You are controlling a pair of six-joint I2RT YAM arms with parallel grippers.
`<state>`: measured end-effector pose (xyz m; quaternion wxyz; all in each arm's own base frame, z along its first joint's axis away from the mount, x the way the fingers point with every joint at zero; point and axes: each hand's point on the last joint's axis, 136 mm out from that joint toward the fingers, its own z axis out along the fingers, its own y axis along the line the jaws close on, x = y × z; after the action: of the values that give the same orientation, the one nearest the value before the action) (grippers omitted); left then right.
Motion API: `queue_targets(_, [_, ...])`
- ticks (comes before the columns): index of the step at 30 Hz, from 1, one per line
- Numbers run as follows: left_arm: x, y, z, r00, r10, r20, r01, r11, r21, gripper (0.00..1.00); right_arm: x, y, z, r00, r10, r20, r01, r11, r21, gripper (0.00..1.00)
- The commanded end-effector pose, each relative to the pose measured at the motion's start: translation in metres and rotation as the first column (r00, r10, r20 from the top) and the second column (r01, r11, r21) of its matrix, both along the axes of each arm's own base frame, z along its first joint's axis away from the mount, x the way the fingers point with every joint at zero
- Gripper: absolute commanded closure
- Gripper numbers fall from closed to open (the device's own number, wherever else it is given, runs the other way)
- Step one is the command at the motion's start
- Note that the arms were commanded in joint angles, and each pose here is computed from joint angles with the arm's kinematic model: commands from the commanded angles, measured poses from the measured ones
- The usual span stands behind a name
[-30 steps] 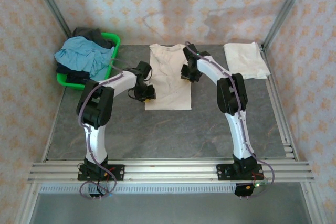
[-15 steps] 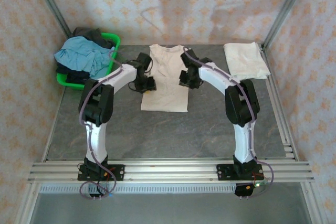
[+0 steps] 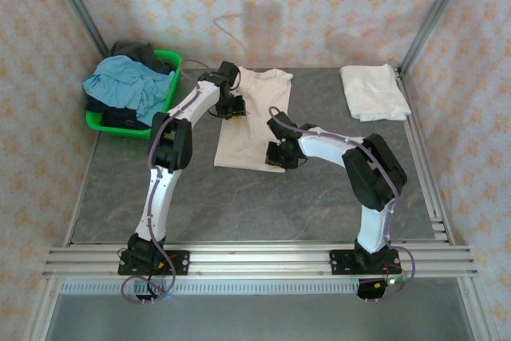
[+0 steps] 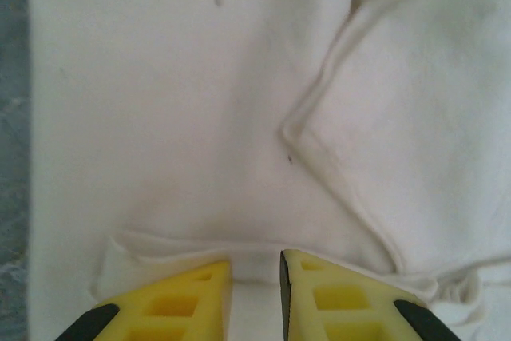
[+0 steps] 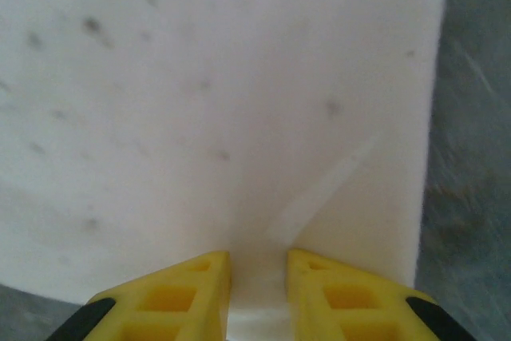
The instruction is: Fold and stack the t-shirts
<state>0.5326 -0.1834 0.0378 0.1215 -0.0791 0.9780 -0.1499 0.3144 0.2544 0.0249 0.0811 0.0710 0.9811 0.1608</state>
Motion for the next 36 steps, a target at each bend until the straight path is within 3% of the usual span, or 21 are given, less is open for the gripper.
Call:
queue_targets(1, [-0.005, 0.022, 0.011, 1.0, 0.002, -0.017, -0.001, 0.997, 0.074, 0.75, -0.024, -0.031, -0.005, 0.999, -0.012, -0.035, 0.008, 0.993, -0.122, 0.74])
queue_targets(8, [-0.025, 0.038, 0.067, 0.998, 0.011, 0.06, -0.017, 0.995, 0.101, 0.68, -0.017, -0.034, 0.027, 0.999, -0.025, 0.045, 0.03, 0.993, -0.11, 0.68])
queue_targets(12, [-0.071, 0.038, 0.079, 0.997, -0.012, 0.072, 0.003, 0.994, 0.111, 0.59, -0.019, -0.046, 0.027, 0.996, -0.061, 0.058, 0.069, 0.986, -0.153, 0.6])
queue_targets(16, [-0.13, 0.036, 0.046, 0.999, -0.036, -0.007, 0.037, 0.991, 0.127, 0.52, -0.022, -0.045, 0.017, 0.997, -0.063, 0.043, 0.069, 0.988, -0.14, 0.54])
queue_targets(21, [-0.172, 0.037, 0.014, 0.998, 0.001, -0.057, 0.004, 0.997, 0.077, 0.51, -0.027, -0.034, 0.004, 0.999, -0.052, 0.006, 0.053, 0.993, -0.105, 0.53])
queue_targets(27, [-0.186, 0.015, -0.005, 0.996, -0.019, -0.082, 0.016, 0.999, -0.037, 0.51, -0.029, -0.031, -0.006, 0.999, -0.052, -0.011, 0.051, 0.994, -0.098, 0.53])
queue_targets(31, [-0.196, 0.015, -0.013, 0.995, -0.007, -0.098, 0.002, 0.999, -0.045, 0.51, -0.029, -0.028, -0.01, 0.999, -0.048, -0.015, 0.046, 0.993, -0.105, 0.55])
queue_targets(36, [-0.208, 0.017, -0.016, 0.994, 0.003, -0.111, -0.009, 0.999, -0.048, 0.61, -0.024, -0.022, -0.009, 0.999, -0.042, -0.02, 0.039, 0.994, -0.099, 0.71])
